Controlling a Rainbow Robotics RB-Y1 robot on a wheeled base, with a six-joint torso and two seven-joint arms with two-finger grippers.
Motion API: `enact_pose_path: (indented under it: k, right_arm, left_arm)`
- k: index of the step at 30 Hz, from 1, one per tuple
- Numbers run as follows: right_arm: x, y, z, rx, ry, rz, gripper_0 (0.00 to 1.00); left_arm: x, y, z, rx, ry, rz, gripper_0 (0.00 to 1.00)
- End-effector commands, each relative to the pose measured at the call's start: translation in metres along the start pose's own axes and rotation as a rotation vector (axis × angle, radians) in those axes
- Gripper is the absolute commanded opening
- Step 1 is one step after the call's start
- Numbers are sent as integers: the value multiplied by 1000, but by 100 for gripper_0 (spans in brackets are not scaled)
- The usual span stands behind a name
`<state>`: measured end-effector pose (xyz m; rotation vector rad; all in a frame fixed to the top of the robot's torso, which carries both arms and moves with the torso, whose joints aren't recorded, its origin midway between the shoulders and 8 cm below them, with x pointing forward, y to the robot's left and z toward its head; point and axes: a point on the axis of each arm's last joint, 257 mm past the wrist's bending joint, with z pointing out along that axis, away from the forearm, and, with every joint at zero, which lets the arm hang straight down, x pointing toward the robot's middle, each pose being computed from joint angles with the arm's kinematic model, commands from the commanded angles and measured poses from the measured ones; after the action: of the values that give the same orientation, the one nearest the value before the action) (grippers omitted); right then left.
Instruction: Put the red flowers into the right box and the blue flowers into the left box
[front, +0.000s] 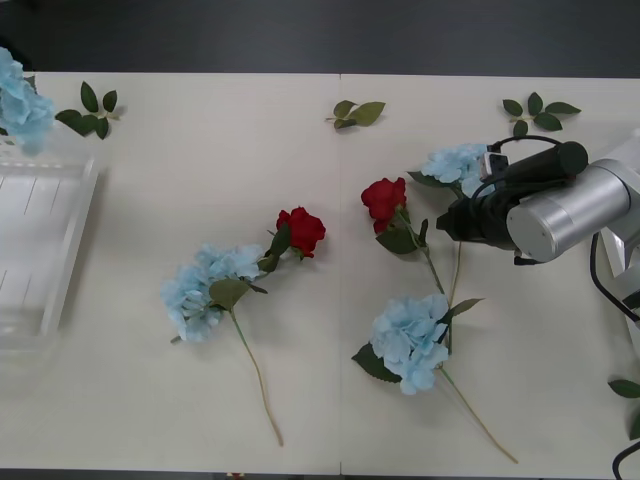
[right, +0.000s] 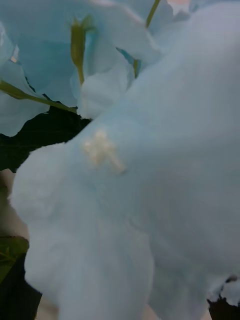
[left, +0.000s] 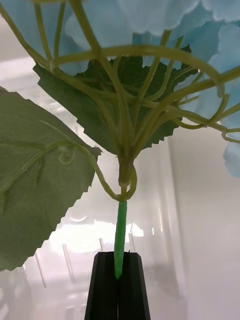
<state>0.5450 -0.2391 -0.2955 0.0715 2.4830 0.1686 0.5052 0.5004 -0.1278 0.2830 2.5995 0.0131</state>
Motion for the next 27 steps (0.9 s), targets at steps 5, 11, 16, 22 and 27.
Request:
enact_pose_path:
  k: [5,11,16,22,27]
  right_arm:
    - [-22,3,-2,-14,-42,11,89]
    - [-27,5,9,-15,-43,28,89]
    - [-31,6,14,-11,-41,25,88]
    - [-31,6,16,-13,-40,16,76]
    - [-31,4,18,-12,-43,10,38]
  left_arm:
    - [31,34,-12,-73,24,-233,0]
    - [50,42,7,-146,75,-304,0]
    - [59,42,23,-196,108,-326,0]
    - [78,52,46,-228,137,-361,0]
    - [81,57,64,-254,123,-340,0]
